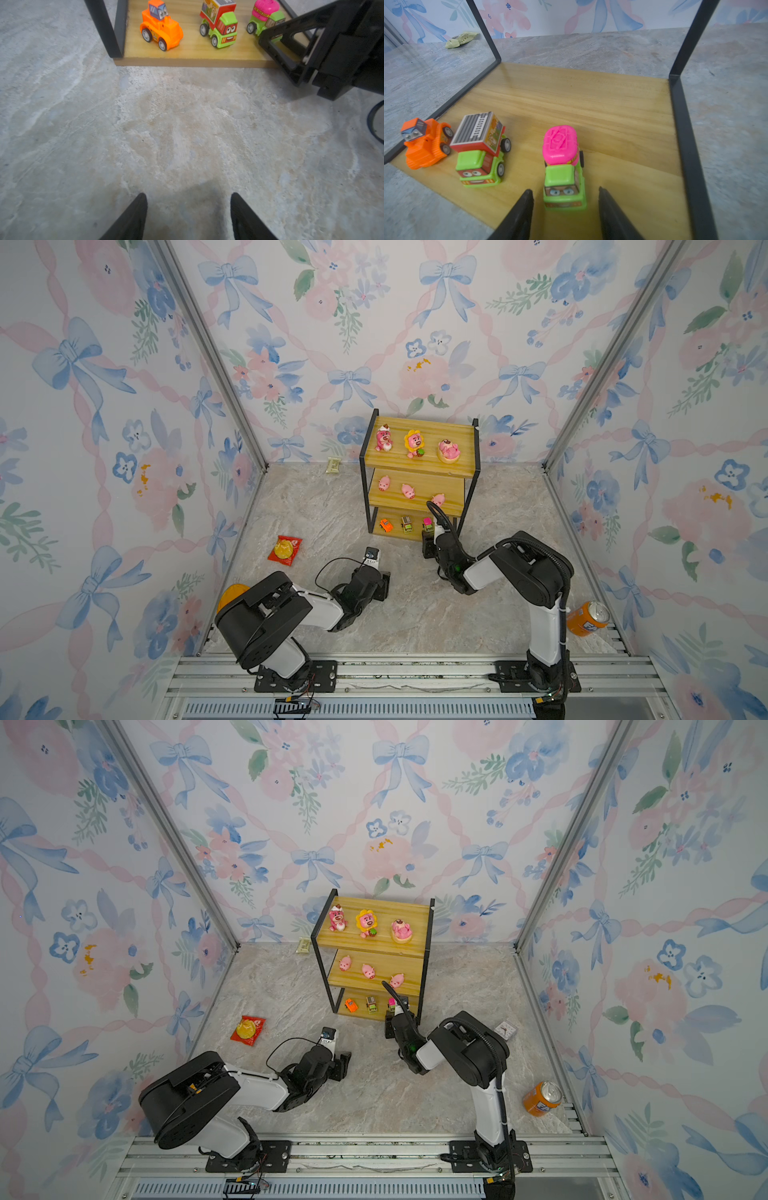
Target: Place and organize the plastic toys onto the shelf
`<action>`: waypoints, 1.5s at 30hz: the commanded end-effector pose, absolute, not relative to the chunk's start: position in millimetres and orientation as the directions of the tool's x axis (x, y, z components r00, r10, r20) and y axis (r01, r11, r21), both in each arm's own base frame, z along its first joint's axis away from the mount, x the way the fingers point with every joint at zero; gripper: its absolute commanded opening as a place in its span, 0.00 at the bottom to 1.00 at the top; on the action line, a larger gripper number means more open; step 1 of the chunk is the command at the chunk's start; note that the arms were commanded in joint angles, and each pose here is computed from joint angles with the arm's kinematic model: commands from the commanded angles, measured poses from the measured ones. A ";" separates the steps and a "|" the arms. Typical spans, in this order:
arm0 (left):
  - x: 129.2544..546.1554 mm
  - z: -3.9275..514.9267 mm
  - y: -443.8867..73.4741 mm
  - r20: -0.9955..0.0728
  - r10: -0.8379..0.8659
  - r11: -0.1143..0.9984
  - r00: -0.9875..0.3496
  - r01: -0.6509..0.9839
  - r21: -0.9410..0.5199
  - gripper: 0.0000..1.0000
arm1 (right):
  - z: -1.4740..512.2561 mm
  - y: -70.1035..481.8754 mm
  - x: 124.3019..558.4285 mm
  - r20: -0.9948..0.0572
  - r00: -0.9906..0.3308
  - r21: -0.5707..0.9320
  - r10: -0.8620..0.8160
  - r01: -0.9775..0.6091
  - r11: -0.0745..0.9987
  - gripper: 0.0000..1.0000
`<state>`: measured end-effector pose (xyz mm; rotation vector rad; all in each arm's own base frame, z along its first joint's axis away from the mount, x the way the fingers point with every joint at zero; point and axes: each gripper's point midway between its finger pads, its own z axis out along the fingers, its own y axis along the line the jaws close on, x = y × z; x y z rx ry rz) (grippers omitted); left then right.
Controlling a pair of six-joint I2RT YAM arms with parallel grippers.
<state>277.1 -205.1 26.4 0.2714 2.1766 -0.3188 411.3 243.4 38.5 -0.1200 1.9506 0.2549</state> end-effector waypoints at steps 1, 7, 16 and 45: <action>271.4 20.1 -202.7 -0.799 0.103 0.942 -0.592 0.317 -0.114 0.65 | 47.5 247.1 402.7 -0.930 -0.368 0.118 0.024 -0.234 0.965 0.54; 270.8 21.4 -202.0 -0.802 0.101 0.942 -0.589 0.316 -0.113 0.65 | 50.0 247.8 391.6 -0.930 -0.367 0.084 -0.015 -0.253 0.964 0.58; 269.8 24.6 -201.8 -0.807 0.098 0.941 -0.582 0.319 -0.116 0.65 | 50.9 244.4 362.6 -0.922 -0.381 0.039 -0.071 -0.275 0.961 0.60; 321.6 150.3 -152.8 -0.931 0.137 0.974 -0.339 0.215 0.065 0.85 | 232.7 28.1 311.0 -0.953 -0.302 0.022 0.031 0.032 0.999 0.78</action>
